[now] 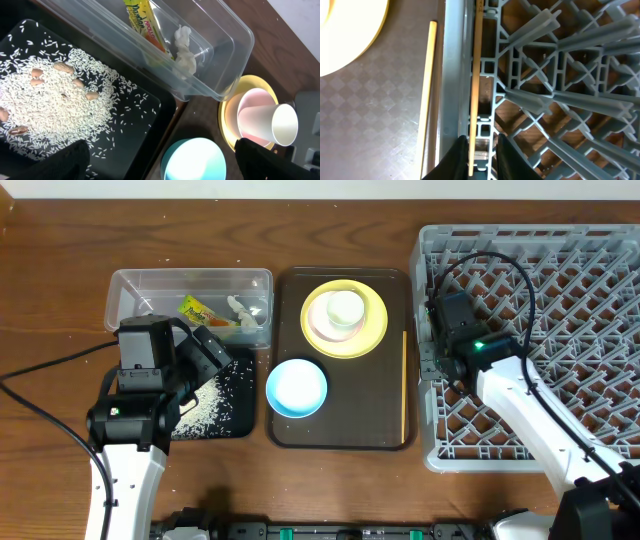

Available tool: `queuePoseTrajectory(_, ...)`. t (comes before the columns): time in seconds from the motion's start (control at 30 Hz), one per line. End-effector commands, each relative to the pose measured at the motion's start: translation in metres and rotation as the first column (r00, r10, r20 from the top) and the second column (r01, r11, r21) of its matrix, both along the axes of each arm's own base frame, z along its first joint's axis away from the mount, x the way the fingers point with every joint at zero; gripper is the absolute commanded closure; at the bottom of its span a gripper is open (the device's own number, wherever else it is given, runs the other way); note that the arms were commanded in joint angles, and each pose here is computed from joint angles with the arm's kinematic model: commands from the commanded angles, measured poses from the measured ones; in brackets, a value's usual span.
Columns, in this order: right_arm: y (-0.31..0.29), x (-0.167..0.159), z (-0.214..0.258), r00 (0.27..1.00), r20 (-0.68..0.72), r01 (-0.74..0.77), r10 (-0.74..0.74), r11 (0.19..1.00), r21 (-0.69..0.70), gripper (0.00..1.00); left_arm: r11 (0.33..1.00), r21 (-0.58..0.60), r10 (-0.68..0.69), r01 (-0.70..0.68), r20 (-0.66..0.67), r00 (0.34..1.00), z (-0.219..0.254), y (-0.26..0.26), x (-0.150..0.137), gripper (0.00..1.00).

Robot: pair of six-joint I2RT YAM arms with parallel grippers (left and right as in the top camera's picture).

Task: Sort waste into correct bins and load items into the dishwasher rack
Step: 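Place the chopstick into the dish rack with the right gripper, then move the right gripper back and grasp the second chopstick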

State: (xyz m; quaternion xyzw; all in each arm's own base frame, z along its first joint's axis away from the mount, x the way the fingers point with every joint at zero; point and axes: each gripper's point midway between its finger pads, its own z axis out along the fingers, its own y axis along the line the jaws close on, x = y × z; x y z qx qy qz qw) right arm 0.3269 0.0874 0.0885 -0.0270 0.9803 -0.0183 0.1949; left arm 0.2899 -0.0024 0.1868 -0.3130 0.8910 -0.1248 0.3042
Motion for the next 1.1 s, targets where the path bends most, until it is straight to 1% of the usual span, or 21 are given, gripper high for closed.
queuePoseTrajectory(0.0,0.037,-0.008,0.012,0.997,-0.021,-0.073,0.079,0.974,0.216,0.79,1.0,0.006,0.011,-0.011,0.01,1.0,0.005,0.003,0.002,0.05)
queuePoseTrajectory(0.1,0.063,-0.009,0.032,0.995,-0.001,-0.091,0.098,0.923,0.374,0.77,1.0,0.006,0.011,-0.011,0.01,1.0,0.004,0.003,0.002,0.05)
queuePoseTrajectory(0.23,0.089,-0.007,0.058,0.997,0.026,-0.072,0.068,0.837,0.542,0.77,1.0,0.007,0.01,-0.01,0.01,1.0,0.005,0.003,0.002,0.05)
queuePoseTrajectory(0.3,0.102,-0.007,0.068,0.995,0.048,-0.099,0.088,0.802,0.589,0.76,1.0,0.006,0.011,-0.011,0.01,1.0,0.005,0.003,0.002,0.05)
queuePoseTrajectory(0.4,0.11,-0.006,0.073,0.991,0.076,-0.131,0.107,0.795,0.592,0.74,1.0,0.006,0.011,-0.011,0.01,1.0,0.004,0.003,0.002,0.05)
queuePoseTrajectory(0.63,0.11,-0.006,0.066,0.991,0.096,-0.129,0.092,0.846,0.517,0.74,1.0,0.006,0.011,-0.011,0.01,1.0,0.004,0.003,0.002,0.05)
queuePoseTrajectory(0.87,0.114,-0.009,0.054,0.987,0.149,-0.107,0.059,0.934,0.342,0.73,1.0,0.006,0.011,-0.011,0.01,1.0,0.005,0.003,0.002,0.05)
queuePoseTrajectory(1.0,0.12,-0.012,0.043,0.981,0.178,-0.111,0.07,0.966,0.232,0.72,1.0,0.006,0.011,-0.011,0.01,1.0,0.004,0.003,0.002,0.05)
queuePoseTrajectory(1.07,0.122,-0.013,0.036,0.98,0.183,-0.106,0.072,0.977,0.184,0.7,1.0,0.006,0.011,-0.011,0.01,1.0,0.005,0.003,0.002,0.05)
